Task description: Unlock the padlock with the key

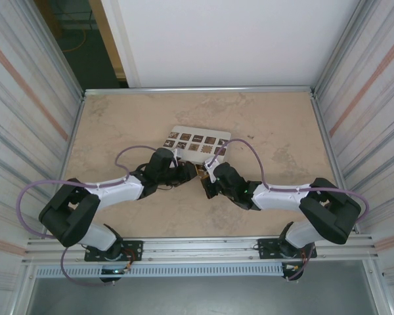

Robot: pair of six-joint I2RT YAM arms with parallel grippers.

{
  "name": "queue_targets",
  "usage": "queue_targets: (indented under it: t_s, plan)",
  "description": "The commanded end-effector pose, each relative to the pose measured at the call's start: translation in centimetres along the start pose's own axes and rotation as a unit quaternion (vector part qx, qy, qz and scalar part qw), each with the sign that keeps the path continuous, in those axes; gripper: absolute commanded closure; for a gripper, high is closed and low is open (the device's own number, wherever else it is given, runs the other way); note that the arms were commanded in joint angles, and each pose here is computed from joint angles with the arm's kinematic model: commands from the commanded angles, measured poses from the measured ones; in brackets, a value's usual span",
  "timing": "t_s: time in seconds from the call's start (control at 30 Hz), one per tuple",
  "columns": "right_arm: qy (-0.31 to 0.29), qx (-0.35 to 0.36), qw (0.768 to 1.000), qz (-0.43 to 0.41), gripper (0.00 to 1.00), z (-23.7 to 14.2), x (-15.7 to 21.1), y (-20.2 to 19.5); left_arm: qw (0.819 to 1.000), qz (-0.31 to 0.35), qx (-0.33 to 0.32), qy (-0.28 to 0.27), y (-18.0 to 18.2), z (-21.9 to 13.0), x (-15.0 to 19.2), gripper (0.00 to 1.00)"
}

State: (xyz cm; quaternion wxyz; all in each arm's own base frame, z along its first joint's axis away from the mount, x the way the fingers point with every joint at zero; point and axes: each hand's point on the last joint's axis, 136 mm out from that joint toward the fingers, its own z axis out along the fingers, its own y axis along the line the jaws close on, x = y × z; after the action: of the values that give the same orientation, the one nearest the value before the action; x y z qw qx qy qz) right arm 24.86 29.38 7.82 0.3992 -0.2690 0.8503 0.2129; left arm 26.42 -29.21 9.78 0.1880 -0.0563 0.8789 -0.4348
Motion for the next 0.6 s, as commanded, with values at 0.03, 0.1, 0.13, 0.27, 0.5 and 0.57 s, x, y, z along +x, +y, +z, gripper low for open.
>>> queue_targets:
  t_s: [0.03, 0.1, 0.13, 0.27, 0.5, 0.57]
  plan:
    - [0.010, 0.041, 0.999, 0.006, 1.00, 0.1, 0.2, -1.8, 0.998, 0.012, 0.055, 0.010, -3.4, -0.3, 0.0, 1.00]
    - [0.009, 0.040, 0.999, 0.007, 1.00, 0.1, 0.1, -1.8, 0.998, 0.011, 0.054, 0.009, -3.4, -0.3, 0.0, 1.00]
    - [0.007, 0.039, 0.999, 0.008, 1.00, 0.1, 0.0, -1.7, 0.998, 0.012, 0.055, 0.010, -3.4, -0.3, 0.0, 1.00]
    - [0.002, 0.037, 0.999, 0.017, 1.00, 0.1, -0.2, -1.7, 0.998, 0.011, 0.055, 0.010, -3.4, -0.3, 0.0, 1.00]
    - [-0.008, 0.022, 0.998, 0.053, 1.00, 0.3, -0.9, -1.6, 0.998, 0.009, 0.055, 0.010, -3.3, -0.2, 0.0, 1.00]
    - [-0.017, 0.009, 0.998, 0.055, 1.00, 0.2, -1.3, -1.2, 0.998, 0.008, 0.054, 0.010, -3.3, -0.2, 0.0, 1.00]
